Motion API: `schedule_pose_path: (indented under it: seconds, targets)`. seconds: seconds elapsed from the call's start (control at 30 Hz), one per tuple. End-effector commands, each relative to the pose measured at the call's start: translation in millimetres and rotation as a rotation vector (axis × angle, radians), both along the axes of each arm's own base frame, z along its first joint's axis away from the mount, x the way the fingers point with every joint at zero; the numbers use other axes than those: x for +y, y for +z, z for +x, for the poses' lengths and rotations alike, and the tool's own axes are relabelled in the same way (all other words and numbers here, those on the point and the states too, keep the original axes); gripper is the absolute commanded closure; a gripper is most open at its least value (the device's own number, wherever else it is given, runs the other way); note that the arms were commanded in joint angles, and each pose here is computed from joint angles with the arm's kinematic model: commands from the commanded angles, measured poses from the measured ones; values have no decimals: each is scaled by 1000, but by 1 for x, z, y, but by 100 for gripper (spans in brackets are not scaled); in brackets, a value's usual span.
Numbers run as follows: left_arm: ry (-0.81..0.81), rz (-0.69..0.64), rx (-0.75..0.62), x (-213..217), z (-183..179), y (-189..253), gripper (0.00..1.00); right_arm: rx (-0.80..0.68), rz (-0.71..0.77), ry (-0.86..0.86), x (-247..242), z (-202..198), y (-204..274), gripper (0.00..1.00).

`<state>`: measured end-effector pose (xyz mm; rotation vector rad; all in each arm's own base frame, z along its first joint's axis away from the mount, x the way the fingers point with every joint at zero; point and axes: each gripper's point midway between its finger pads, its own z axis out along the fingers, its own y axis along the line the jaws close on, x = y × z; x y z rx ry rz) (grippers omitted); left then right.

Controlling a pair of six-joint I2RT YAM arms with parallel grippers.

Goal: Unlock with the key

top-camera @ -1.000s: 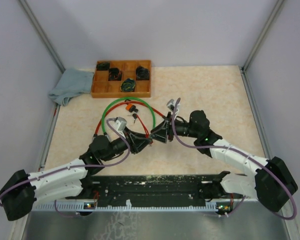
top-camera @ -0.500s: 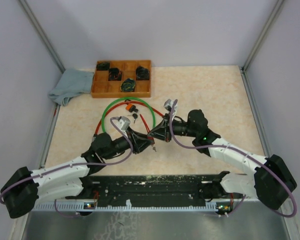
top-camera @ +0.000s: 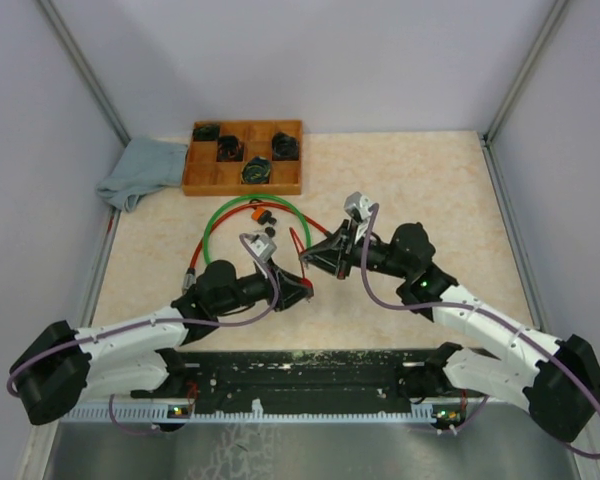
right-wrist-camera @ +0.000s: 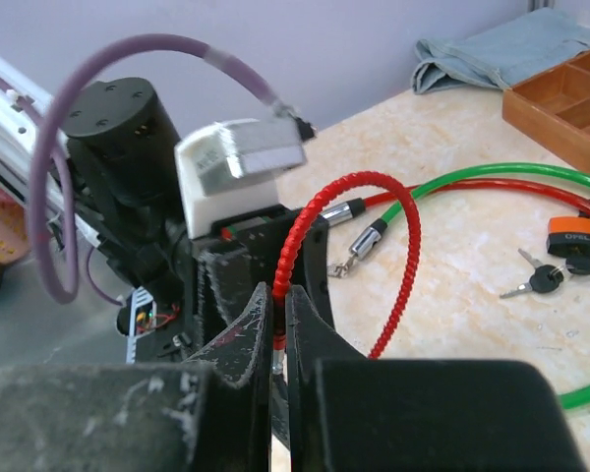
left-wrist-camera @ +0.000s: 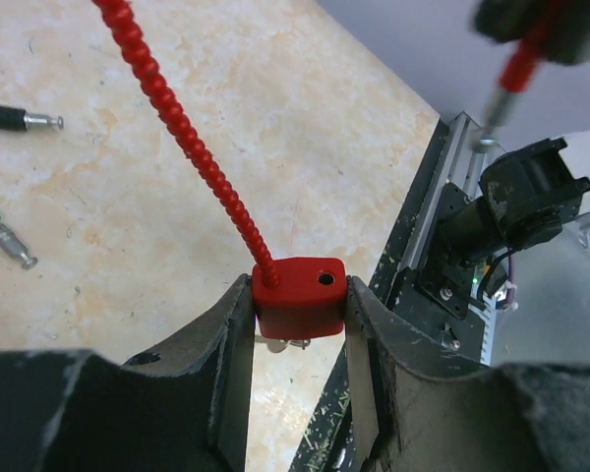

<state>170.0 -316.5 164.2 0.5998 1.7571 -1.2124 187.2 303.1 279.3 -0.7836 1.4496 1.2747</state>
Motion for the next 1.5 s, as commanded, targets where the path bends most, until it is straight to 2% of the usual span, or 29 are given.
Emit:
schedule_pose_path:
  seconds: [0.0, 0.07, 0.13, 0.23, 0.33, 0.43, 0.67, 0.93, 1.23, 1.47]
  targets:
    - [-18, -40, -88, 3, -5, 21, 100, -68, 59, -100, -9, 16, 28, 100]
    - [-7, -32, -94, 4, -3, 21, 100, -22, 44, -163, -19, 28, 21, 100]
    - [20, -13, -90, 7, 1, 19, 100, 40, 3, -307, -37, 51, 8, 98]
    - [81, 34, -58, 10, 12, 11, 100, 133, -77, -599, -80, 85, -14, 72]
    - [133, 114, -10, 12, 23, 1, 100, 139, -106, -743, -107, 92, -19, 55]
    - [156, 174, 32, 10, 29, -7, 100, 116, -99, -764, -114, 88, -18, 49]
    - [289, 287, 104, 14, 55, -16, 100, 109, -119, -809, -127, 83, -30, 43]
    - [504, 638, 243, 44, 81, -71, 100, 115, -143, -891, -148, 80, -43, 42]
    - [618, 891, 298, 56, 109, -108, 100, 95, -128, -957, -166, 73, -41, 41]
    - [667, 1019, 327, 66, 121, -125, 100, 86, -128, -986, -173, 72, -43, 41]
